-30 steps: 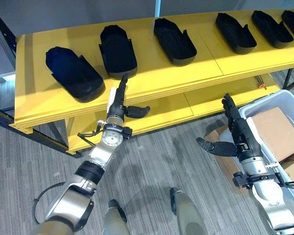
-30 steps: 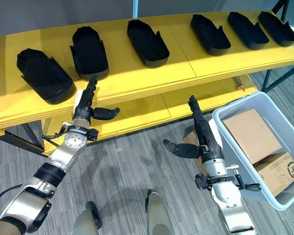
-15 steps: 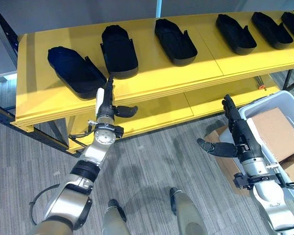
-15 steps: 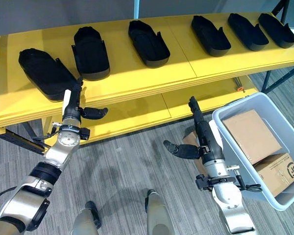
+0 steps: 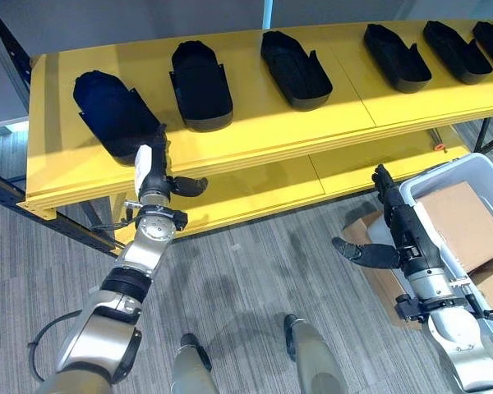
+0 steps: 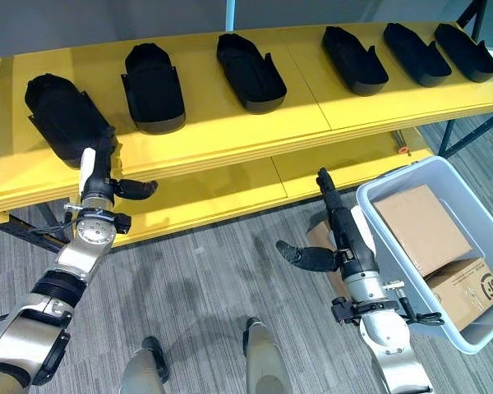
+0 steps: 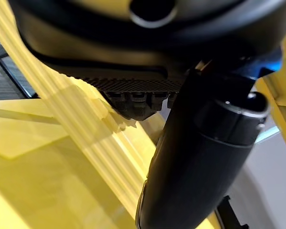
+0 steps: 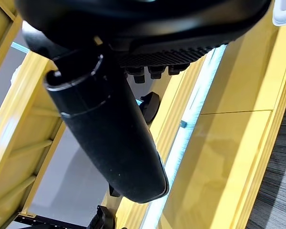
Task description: Move parts from the plastic box to the shelf.
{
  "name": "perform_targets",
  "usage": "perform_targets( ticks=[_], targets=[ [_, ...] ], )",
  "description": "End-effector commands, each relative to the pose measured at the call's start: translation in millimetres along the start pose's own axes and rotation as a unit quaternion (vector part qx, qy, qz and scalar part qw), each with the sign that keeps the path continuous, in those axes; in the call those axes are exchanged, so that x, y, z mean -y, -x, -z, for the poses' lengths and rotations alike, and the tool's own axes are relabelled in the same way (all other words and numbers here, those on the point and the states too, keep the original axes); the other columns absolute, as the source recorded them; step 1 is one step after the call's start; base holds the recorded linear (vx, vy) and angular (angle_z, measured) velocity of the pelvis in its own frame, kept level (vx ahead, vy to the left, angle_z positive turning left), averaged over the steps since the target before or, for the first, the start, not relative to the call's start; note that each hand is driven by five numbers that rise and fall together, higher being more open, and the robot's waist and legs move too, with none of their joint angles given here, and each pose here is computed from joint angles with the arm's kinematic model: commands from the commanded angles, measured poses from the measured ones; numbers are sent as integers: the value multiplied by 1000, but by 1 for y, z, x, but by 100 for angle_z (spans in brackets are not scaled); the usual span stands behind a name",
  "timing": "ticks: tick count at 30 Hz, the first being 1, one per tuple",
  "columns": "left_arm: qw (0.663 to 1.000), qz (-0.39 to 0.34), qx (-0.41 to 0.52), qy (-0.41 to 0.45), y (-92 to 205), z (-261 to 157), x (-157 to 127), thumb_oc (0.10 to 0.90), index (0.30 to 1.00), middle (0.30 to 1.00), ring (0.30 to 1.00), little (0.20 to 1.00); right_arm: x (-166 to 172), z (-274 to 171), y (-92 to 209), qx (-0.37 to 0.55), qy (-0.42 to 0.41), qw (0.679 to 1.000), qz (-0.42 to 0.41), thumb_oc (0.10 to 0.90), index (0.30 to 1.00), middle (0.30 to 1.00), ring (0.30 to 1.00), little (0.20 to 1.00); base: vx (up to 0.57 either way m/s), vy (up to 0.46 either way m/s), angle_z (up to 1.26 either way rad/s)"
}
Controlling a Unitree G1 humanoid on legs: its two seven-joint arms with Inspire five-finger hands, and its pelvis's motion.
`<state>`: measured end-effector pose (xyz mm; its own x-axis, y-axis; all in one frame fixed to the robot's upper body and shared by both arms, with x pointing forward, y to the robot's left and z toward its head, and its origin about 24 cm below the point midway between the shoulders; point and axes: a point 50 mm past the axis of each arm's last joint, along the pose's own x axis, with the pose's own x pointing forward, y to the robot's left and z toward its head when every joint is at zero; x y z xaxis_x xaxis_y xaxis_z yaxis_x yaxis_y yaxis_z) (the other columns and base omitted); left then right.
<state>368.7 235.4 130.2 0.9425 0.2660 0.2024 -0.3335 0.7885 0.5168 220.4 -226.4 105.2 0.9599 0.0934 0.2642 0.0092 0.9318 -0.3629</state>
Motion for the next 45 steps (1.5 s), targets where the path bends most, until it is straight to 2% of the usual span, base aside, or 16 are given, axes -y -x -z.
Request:
perform_targets(
  ticks=[1, 29, 45],
  targets=[
    [992, -72, 96, -33, -25, -47, -42, 900, 1000, 1000, 1000, 1000, 24, -55, -6, 156, 6, 987, 41, 900, 1000, 1000, 1000, 1000, 0, 0, 0],
    [981, -96, 83, -144, -24, -29, -85, 900, 1000, 1000, 1000, 1000, 32, -54, -1, 150, 15, 988, 43, 900, 1000, 1000, 1000, 1000, 0, 0, 0],
    [974, -95, 81, -189, -25, -26, -97, 900, 1000, 1000, 1000, 1000, 35, -54, 0, 147, 18, 988, 43, 900, 1000, 1000, 1000, 1000, 0, 0, 0]
  ],
)
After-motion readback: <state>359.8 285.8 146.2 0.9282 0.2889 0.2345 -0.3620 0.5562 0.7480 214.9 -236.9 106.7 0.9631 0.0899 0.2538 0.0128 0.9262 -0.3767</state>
